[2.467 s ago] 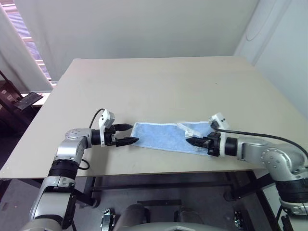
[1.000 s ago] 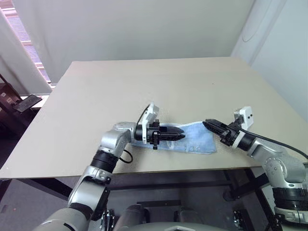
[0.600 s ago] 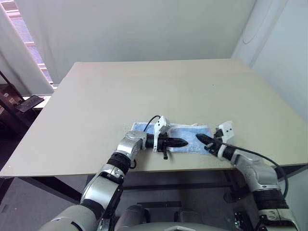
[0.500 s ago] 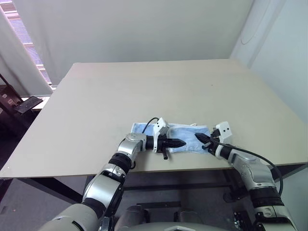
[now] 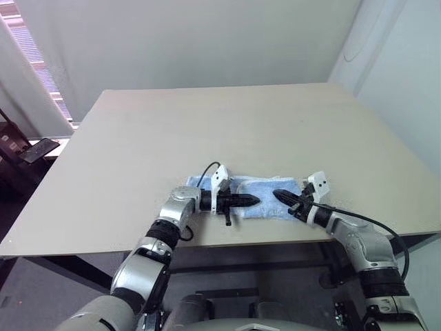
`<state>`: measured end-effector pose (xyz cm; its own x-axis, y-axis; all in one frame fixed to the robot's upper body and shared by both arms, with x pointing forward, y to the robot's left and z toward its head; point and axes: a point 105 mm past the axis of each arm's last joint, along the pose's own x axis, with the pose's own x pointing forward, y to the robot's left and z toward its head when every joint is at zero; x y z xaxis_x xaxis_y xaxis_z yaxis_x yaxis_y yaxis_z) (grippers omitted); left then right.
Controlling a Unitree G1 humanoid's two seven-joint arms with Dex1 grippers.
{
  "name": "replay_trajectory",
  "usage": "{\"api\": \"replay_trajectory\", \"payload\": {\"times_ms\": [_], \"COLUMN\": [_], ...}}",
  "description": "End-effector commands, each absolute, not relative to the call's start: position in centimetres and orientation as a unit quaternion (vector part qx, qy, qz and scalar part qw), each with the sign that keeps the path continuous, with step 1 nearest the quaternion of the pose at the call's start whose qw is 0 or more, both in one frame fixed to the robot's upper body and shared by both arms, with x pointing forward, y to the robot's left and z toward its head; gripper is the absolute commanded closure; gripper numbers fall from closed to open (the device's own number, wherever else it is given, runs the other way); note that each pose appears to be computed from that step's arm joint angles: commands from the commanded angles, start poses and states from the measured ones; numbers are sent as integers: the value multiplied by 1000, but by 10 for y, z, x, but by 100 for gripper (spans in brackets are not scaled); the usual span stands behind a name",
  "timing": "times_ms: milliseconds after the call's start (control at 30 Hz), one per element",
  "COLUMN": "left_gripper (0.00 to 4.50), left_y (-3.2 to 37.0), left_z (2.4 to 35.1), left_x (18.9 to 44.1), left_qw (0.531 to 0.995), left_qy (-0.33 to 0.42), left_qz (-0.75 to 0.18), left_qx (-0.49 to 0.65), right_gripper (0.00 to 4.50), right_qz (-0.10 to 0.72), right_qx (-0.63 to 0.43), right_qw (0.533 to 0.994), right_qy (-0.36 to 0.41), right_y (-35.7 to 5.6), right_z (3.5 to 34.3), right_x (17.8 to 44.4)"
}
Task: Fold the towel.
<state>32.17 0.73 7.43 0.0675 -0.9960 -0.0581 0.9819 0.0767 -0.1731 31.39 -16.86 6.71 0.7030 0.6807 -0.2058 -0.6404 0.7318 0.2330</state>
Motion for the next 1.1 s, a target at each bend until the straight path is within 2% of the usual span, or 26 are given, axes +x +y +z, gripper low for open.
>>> {"api": "replay_trajectory", "payload": {"times_ms": [33,133,267,400,500,667,800,933,1000,1100], "left_gripper": [388,286,139,1,1,1,1,1,1,1], "left_y": [23,49,91,149,175,185,183,181,184,184], "left_z": [118,140,142,142,134,121,112,96,74,67], "left_x": [324,330,338,344,341,321,304,293,294,295], "left_qw": [736,761,801,858,877,847,812,790,787,784], "left_qy": [10,-4,6,60,126,244,311,375,427,442], "left_qz": [-677,-648,-598,-510,-453,-403,-375,-339,-290,-272], "left_qx": [-26,-28,25,-15,-98,-247,-322,-346,-337,-341], "right_gripper": [450,450,450,450,450,450,450,450,450,450], "right_qz": [394,398,411,411,400,393,385,376,373,370], "right_qx": [82,72,72,73,86,125,148,158,161,164], "right_qw": [912,912,907,907,909,904,900,901,902,902], "right_qy": [74,61,57,63,76,111,141,146,147,151], "right_y": [-160,-155,-148,-146,-147,-143,-143,-144,-145,-145], "right_z": [114,125,133,134,130,124,118,117,116,114], "right_x": [314,316,315,319,325,334,339,343,343,343]}}
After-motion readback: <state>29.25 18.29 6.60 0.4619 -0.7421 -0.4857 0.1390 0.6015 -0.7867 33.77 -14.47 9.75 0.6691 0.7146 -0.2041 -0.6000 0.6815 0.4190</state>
